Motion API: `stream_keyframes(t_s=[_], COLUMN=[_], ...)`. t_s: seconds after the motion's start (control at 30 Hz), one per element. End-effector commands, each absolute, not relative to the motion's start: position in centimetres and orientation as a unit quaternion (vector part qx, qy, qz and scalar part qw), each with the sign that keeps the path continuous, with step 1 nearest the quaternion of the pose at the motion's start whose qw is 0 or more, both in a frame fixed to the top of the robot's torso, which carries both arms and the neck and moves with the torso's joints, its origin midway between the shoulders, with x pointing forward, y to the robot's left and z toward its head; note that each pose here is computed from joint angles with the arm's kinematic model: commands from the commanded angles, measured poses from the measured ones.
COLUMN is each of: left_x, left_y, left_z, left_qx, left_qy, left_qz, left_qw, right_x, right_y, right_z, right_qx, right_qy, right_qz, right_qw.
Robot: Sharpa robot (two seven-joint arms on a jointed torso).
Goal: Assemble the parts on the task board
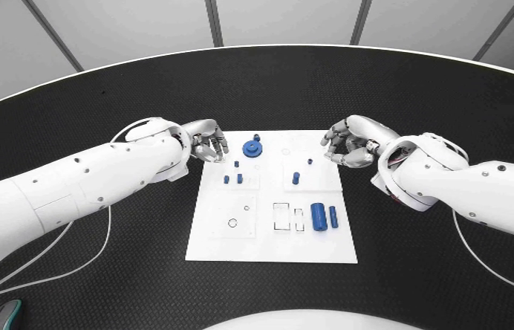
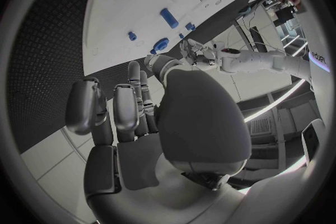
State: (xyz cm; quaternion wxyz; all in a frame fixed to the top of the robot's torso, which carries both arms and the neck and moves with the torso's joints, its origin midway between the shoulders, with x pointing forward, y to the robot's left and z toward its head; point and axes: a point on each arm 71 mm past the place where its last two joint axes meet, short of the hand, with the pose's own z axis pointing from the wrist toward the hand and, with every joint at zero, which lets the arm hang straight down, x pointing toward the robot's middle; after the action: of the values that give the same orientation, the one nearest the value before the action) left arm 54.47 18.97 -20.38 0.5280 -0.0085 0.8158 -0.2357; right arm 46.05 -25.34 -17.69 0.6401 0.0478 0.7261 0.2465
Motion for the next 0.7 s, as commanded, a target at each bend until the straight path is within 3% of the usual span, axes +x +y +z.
stream_keyframes(t_s=[0.03,0.2,0.3,0.47,0.7], left_x=[54.4,54.0,53.8,53.5,52.8], left_y=[21.0,23.5,24.5,25.5,26.3], left_z=[-20.3,-19.9,-19.7,-19.0,-18.5], left_qx=[-0.091,-0.237,-0.320,-0.393,-0.428], left_qy=[0.811,0.779,0.740,0.679,0.639], left_qz=[-0.281,-0.376,-0.451,-0.530,-0.569], left_qw=[0.505,0.443,0.382,0.322,0.292], right_x=[46.3,47.2,47.8,48.6,49.5], right_y=[-25.0,-24.3,-23.9,-22.9,-21.6], right_z=[-17.9,-18.4,-18.6,-19.0,-19.5], right_qx=[-0.007,-0.065,-0.081,-0.094,-0.108], right_qy=[0.733,0.735,0.735,0.734,0.737], right_qz=[0.221,0.190,0.181,0.180,0.183], right_qw=[0.643,0.647,0.648,0.648,0.642])
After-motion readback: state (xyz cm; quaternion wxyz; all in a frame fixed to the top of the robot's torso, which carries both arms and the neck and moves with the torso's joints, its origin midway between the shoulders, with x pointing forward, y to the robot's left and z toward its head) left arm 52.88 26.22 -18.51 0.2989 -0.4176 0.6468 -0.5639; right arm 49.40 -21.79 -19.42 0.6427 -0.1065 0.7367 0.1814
